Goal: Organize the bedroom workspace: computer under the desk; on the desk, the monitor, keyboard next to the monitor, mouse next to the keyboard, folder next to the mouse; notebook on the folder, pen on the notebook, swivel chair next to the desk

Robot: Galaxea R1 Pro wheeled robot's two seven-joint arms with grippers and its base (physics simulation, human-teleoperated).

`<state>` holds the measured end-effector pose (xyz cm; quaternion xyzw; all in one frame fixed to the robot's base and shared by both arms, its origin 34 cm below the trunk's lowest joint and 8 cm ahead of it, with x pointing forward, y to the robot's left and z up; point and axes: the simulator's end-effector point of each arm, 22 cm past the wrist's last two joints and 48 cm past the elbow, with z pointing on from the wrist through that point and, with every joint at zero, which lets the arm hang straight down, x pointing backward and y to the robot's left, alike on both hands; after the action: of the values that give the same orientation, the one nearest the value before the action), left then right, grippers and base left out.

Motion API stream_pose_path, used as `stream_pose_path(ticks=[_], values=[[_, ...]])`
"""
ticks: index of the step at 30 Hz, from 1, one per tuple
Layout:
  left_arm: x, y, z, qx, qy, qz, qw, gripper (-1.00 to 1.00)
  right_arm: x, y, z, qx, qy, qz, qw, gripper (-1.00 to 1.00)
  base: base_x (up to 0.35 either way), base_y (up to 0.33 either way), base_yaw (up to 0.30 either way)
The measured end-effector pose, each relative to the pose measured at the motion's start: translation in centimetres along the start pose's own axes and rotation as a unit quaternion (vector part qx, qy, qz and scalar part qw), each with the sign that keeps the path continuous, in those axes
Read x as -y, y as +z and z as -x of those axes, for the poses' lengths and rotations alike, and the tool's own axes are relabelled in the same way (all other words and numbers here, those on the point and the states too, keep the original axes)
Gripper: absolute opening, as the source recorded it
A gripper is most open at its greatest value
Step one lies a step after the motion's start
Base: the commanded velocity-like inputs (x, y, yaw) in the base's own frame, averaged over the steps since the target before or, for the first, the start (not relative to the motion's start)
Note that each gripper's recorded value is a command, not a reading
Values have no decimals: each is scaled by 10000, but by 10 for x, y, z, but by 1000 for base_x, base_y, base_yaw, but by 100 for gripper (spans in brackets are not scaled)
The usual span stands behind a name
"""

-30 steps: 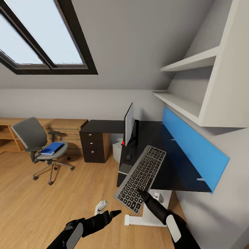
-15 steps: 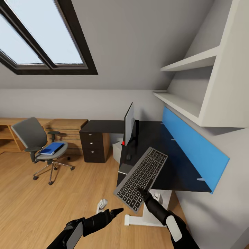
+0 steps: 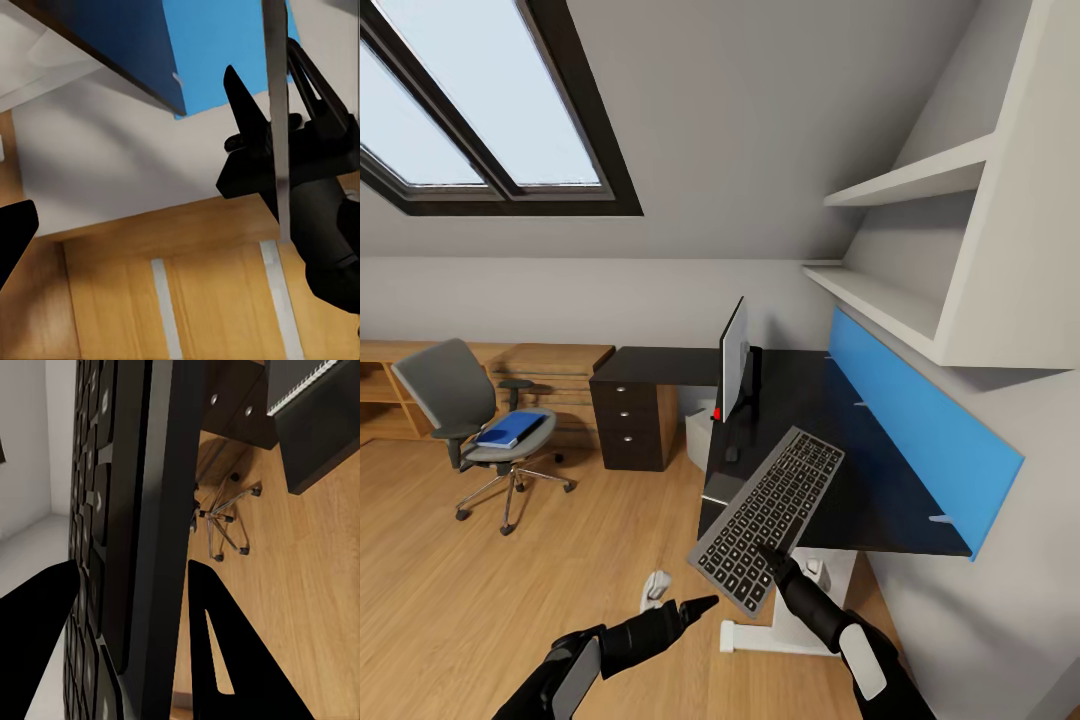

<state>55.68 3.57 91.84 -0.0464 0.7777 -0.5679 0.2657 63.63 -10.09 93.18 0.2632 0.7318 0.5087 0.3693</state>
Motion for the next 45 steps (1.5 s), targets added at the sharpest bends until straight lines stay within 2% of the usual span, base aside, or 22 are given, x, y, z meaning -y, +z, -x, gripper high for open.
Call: stream_pose_path(ticks=[22, 30, 45], values=[[6, 5, -5, -26, -36, -109, 9999, 100, 1, 0, -1, -6, 9, -17, 10000, -100, 0, 0, 0], [8, 7, -6, -40, -44, -122, 9999, 100, 11, 0, -16, -140, 130, -110, 9998, -100, 0, 0, 0], [10, 11, -7, -45, -48, -111, 9999, 100, 17, 0, -26, -246, 189, -161, 9994, -100, 0, 0, 0]])
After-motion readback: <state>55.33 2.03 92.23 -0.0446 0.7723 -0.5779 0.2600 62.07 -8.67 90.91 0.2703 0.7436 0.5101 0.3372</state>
